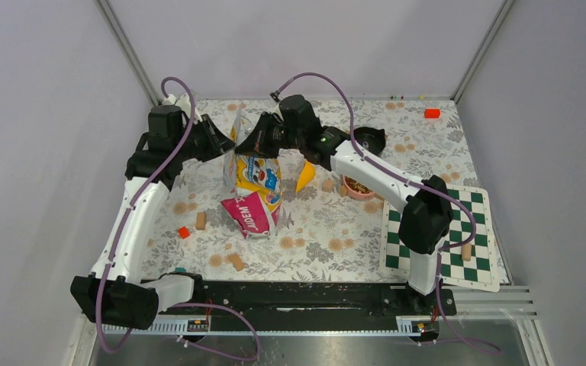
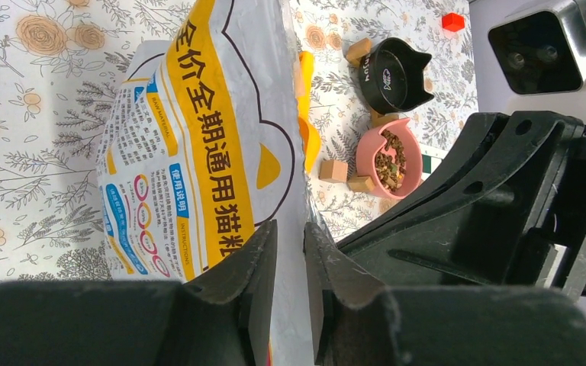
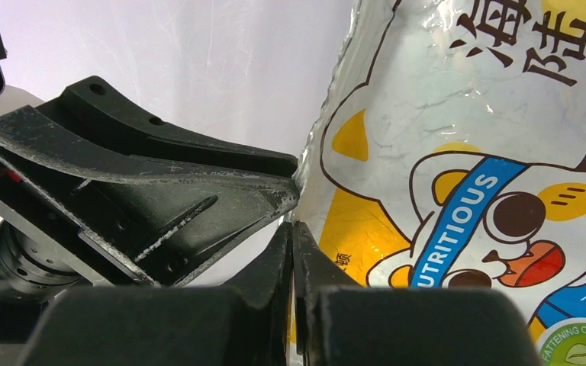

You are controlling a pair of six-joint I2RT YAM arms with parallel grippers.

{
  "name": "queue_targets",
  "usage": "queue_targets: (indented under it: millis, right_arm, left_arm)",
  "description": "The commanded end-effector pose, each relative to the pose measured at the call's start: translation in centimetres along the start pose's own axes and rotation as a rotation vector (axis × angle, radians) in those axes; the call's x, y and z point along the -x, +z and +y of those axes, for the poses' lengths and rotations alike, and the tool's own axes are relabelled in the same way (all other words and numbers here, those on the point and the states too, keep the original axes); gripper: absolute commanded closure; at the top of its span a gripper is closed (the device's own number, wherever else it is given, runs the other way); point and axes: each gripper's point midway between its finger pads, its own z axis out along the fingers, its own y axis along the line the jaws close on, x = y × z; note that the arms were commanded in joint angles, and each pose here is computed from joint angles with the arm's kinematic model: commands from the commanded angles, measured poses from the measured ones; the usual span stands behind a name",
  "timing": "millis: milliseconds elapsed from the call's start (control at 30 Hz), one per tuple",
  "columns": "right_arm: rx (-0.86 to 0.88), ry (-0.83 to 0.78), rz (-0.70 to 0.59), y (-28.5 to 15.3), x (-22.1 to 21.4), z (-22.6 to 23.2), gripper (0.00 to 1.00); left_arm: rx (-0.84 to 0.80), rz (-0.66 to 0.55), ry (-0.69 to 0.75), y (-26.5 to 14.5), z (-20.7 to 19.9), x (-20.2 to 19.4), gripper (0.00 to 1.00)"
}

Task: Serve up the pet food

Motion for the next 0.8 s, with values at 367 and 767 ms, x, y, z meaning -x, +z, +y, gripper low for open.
queue_targets:
  millis: [367,767]
  right_arm:
    - [-0.076,-0.114,-0.038,-1.2,0.5,-1.1,1.0]
    - [-0.172,-0.183,-0.133,-2.5,2.2,-2.1,1.0]
  left_arm:
    - [0.002,0.016,0.061,0.2,0.0,0.6,1.0]
    - [0.116,-0.089,0.123,-1.9,1.2,2.5,1.0]
